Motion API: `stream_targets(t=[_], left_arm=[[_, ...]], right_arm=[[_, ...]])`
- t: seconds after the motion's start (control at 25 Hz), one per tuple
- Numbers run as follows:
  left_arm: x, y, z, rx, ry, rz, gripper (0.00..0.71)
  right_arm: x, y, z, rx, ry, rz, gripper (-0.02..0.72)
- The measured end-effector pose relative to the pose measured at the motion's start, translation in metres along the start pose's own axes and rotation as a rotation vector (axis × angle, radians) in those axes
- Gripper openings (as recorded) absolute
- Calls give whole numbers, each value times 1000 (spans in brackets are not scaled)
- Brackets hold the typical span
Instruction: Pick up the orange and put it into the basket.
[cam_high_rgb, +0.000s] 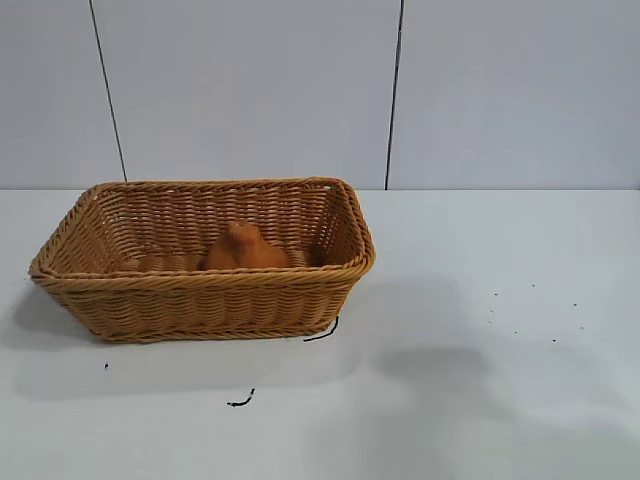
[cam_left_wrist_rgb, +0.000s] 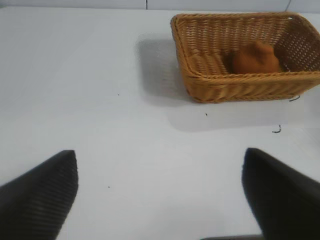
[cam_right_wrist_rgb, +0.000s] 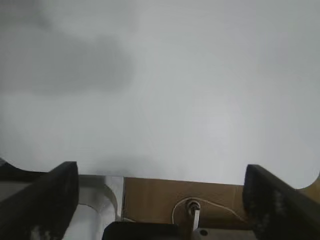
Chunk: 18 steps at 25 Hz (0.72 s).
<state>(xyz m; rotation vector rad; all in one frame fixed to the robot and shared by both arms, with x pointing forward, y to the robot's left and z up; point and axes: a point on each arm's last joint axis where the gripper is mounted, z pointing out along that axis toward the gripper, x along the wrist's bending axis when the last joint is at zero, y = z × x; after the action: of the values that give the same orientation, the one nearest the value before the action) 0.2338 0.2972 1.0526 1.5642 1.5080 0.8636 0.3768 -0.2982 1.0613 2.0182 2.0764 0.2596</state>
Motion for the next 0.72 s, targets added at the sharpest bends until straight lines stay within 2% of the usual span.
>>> stream_targets(t=[0.28, 0.36, 0.44, 0.72], left_arm=[[0, 0, 0, 0, 0, 0, 639], [0, 0, 0, 0, 0, 0, 639], [0, 0, 0, 0, 0, 0, 639], [0, 0, 0, 0, 0, 0, 639]], right_arm=[[3, -67, -9, -383, 33, -8, 634], [4, -75, -8, -414, 40, -5, 634], [4, -92, -15, -527, 45, 0, 634], [4, -116, -28, -699, 45, 4, 634]])
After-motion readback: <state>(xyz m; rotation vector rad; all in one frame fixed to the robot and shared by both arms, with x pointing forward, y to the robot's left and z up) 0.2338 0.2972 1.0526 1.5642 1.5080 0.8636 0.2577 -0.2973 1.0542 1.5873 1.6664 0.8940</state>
